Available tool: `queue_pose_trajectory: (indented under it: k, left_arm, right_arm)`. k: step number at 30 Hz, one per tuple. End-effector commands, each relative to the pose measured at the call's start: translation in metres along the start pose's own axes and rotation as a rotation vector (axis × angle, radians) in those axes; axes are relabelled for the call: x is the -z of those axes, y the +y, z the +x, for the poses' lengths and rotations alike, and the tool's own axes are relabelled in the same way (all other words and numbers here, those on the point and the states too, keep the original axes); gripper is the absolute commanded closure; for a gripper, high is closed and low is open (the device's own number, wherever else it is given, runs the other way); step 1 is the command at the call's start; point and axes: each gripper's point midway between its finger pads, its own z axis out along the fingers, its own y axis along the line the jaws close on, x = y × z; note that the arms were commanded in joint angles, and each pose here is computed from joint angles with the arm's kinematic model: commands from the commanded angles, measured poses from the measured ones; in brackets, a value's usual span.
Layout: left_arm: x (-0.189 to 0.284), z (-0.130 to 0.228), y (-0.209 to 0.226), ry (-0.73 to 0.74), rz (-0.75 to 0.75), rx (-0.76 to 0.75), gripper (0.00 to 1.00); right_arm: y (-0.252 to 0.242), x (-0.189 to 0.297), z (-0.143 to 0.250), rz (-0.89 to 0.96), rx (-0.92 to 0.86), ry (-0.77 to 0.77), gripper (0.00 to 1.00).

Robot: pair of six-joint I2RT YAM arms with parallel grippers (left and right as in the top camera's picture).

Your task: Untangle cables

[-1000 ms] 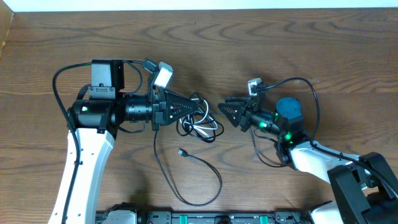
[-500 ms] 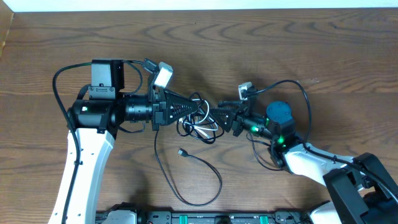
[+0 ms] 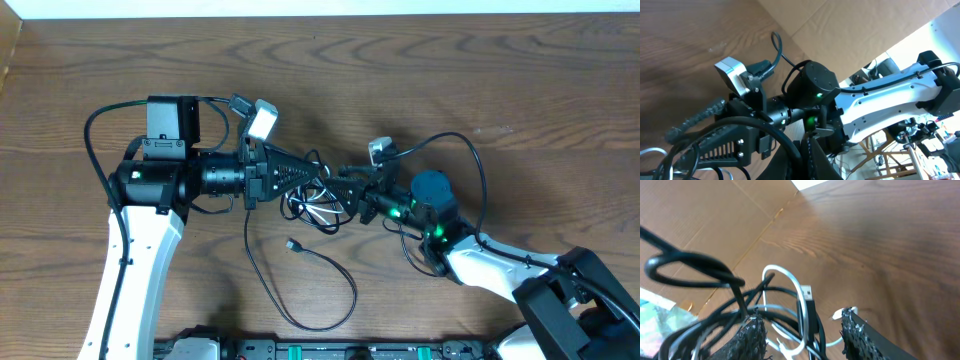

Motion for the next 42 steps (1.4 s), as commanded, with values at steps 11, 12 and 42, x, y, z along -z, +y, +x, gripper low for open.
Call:
queue_pose_trajectory:
  k: [11, 12, 42]
  left_arm:
    - [0.002, -0.007, -0.022, -0.021, 0.093, -0.031, 0.92]
    - [0.002, -0.007, -0.023, -0.022, 0.097, -0.031, 0.92]
    - [-0.012, 0.028, 0.021, 0.142, -0.207, 0.036, 0.92]
  right_arm:
    - [0.007, -0.010, -0.001, -0.008, 0.031, 0.000, 0.59]
    - [0.009, -0.011, 0.000, -0.012, 0.032, 0.003, 0.59]
    - [-0.068, 0.053, -0.087, 0.196, 0.087, -0.212, 0.99]
